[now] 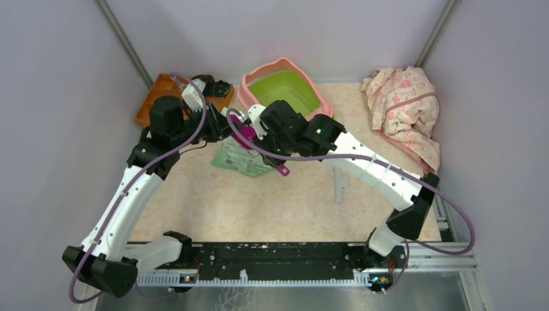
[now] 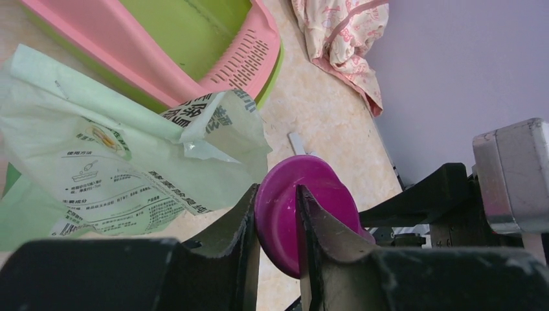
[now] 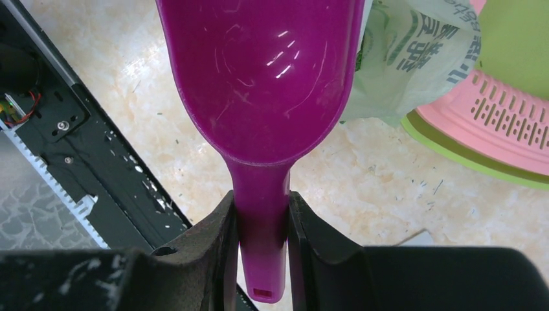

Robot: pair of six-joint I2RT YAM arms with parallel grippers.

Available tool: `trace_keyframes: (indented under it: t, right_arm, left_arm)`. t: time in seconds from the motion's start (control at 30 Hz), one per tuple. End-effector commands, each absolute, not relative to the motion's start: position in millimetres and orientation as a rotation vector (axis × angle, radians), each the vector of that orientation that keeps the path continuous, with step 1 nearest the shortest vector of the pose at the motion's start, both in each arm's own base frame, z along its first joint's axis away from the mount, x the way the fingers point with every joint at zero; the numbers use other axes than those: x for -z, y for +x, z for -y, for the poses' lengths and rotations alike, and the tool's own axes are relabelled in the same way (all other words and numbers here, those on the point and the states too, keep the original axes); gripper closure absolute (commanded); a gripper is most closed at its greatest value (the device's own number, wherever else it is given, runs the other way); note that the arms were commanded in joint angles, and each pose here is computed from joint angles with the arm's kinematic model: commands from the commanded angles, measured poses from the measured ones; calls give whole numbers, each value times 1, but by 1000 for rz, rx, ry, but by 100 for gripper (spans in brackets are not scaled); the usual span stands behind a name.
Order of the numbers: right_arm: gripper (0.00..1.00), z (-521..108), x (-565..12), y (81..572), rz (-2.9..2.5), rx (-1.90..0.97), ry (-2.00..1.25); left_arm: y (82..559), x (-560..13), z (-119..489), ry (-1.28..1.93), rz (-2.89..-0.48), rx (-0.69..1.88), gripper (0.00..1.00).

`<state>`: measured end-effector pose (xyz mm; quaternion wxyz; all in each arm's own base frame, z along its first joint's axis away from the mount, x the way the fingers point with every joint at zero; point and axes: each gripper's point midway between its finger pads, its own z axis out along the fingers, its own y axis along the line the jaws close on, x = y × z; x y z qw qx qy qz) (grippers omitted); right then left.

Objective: Fill the litter box with clean litter
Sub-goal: Pick up the spatula from the center of the board.

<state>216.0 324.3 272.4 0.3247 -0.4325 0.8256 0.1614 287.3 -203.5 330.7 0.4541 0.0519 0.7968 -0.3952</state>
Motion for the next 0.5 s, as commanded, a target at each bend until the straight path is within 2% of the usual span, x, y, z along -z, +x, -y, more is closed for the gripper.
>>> trace_keyframes:
  t: [0.0,0.17,0.33,0.4,0.47]
  right_arm:
    - [100,-323,-348,231,-1942,-552,-963]
    - [100,-318,-365,225,-1822,-615,-924]
    - [79,-314,-356,215,-1765,-662,-933]
    - [65,-310,-355,214,-1748,-664,-919]
    - [57,-307,-350,214,-1745,-655,-908]
  left_arm:
    - [286,-320,199,124,-1995,933,72]
    - [288,-317,199,70,-1997,939,75]
    - [289,-325,208,32,-1984,1031,78]
    - [289,-324,210,24,-1987,1051,78]
    - [290,-324,212,15,-1986,1063,79]
